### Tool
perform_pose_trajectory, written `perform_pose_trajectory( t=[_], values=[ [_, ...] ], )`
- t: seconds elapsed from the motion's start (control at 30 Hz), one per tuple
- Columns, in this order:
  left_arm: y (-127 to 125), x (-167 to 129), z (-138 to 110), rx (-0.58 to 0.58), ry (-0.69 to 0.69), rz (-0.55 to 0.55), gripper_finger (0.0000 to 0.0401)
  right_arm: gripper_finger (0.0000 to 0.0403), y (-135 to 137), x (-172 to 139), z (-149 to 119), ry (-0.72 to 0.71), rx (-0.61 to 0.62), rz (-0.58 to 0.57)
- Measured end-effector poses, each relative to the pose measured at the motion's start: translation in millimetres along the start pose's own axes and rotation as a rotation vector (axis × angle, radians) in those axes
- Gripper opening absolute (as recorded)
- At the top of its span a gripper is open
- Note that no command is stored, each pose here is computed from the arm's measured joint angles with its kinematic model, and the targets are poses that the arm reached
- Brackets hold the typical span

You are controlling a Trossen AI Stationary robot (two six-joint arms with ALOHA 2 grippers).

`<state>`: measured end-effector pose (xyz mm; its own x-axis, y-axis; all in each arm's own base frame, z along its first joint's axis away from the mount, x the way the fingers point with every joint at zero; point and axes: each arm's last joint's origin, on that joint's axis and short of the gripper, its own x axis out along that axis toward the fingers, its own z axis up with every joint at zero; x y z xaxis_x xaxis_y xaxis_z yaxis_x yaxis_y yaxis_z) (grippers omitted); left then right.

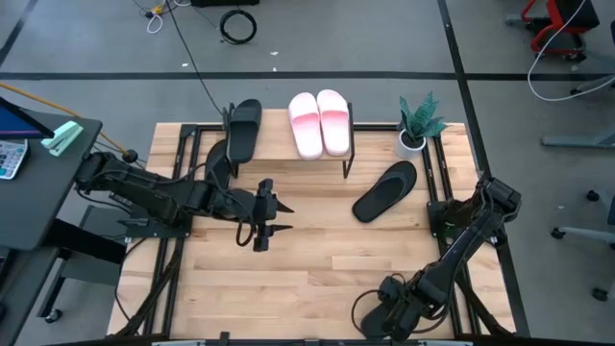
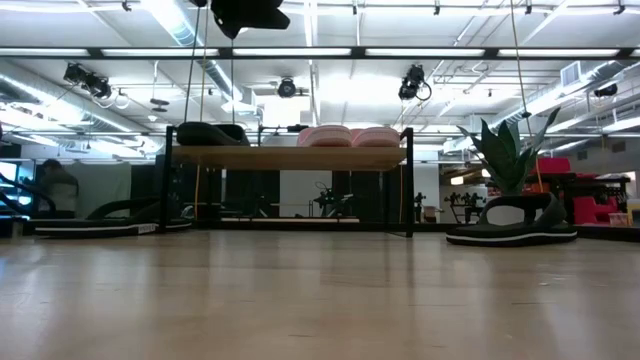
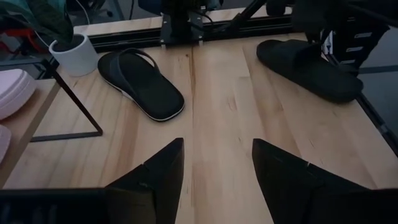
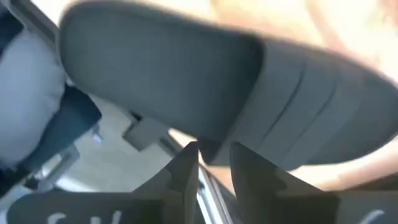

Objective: Pick and place slides into the shelf
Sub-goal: Align the black slide on the shelf with the other black slide

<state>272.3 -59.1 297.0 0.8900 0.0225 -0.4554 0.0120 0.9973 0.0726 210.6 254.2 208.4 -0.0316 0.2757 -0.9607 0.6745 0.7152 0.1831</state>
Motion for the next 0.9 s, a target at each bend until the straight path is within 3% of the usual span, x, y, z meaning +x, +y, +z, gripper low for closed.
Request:
perform_pose_trajectory(
  t=[0.63, 0.9],
  values=[
    [0, 0, -1, 0.003, 0.008, 0.0, 0.0197, 0.0187, -7, -2, 8, -0.091, -0.018, -0.041],
    [0, 0, -1, 0.003, 0.008, 0.0, 0.0192, 0.0193, -26, 7, 10, -0.096, 0.012, -0.184]
  ],
)
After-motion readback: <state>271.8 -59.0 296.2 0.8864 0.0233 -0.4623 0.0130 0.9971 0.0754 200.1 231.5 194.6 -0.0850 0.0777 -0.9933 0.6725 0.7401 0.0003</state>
